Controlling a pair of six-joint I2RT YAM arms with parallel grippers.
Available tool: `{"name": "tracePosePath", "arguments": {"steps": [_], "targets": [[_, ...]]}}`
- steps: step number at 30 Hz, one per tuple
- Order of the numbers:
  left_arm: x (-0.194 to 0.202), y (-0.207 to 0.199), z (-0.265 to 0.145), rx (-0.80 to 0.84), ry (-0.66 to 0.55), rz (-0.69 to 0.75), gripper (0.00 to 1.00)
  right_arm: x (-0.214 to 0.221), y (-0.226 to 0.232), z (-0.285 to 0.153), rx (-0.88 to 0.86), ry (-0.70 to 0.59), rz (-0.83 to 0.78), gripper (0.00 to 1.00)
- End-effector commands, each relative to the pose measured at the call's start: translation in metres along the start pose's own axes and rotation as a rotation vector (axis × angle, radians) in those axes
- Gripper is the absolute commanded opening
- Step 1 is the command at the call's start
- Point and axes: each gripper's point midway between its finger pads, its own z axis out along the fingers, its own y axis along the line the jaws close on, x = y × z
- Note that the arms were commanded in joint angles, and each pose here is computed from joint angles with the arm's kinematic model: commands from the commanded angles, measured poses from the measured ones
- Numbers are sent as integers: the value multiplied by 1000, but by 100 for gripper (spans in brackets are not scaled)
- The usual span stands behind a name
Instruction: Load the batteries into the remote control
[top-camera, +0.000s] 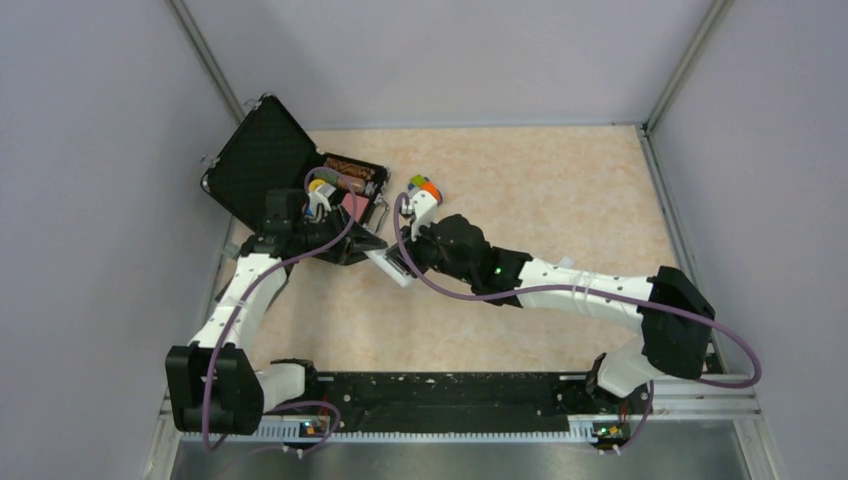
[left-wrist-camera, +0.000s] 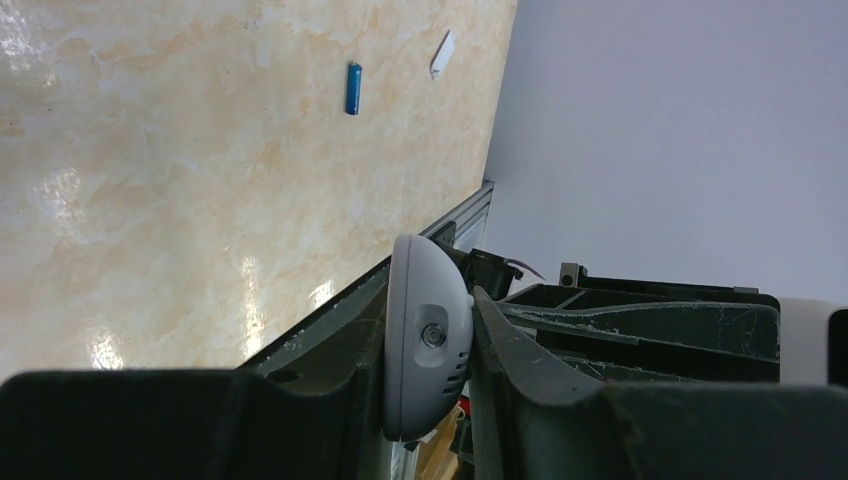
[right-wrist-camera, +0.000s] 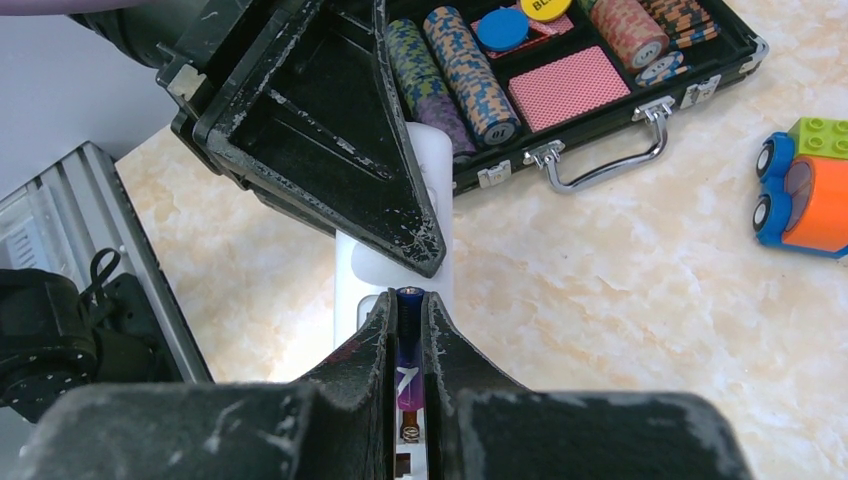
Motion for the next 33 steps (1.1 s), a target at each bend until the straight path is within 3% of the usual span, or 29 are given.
{"name": "tracePosePath", "arguments": {"steps": [1, 33], "targets": [[-7, -21, -4, 46, -12, 73, 0, 3, 14, -3, -56, 3, -22, 7], [-10, -18, -4, 28, -34, 77, 0, -20, 18, -9, -46, -14, 35, 25]]}}
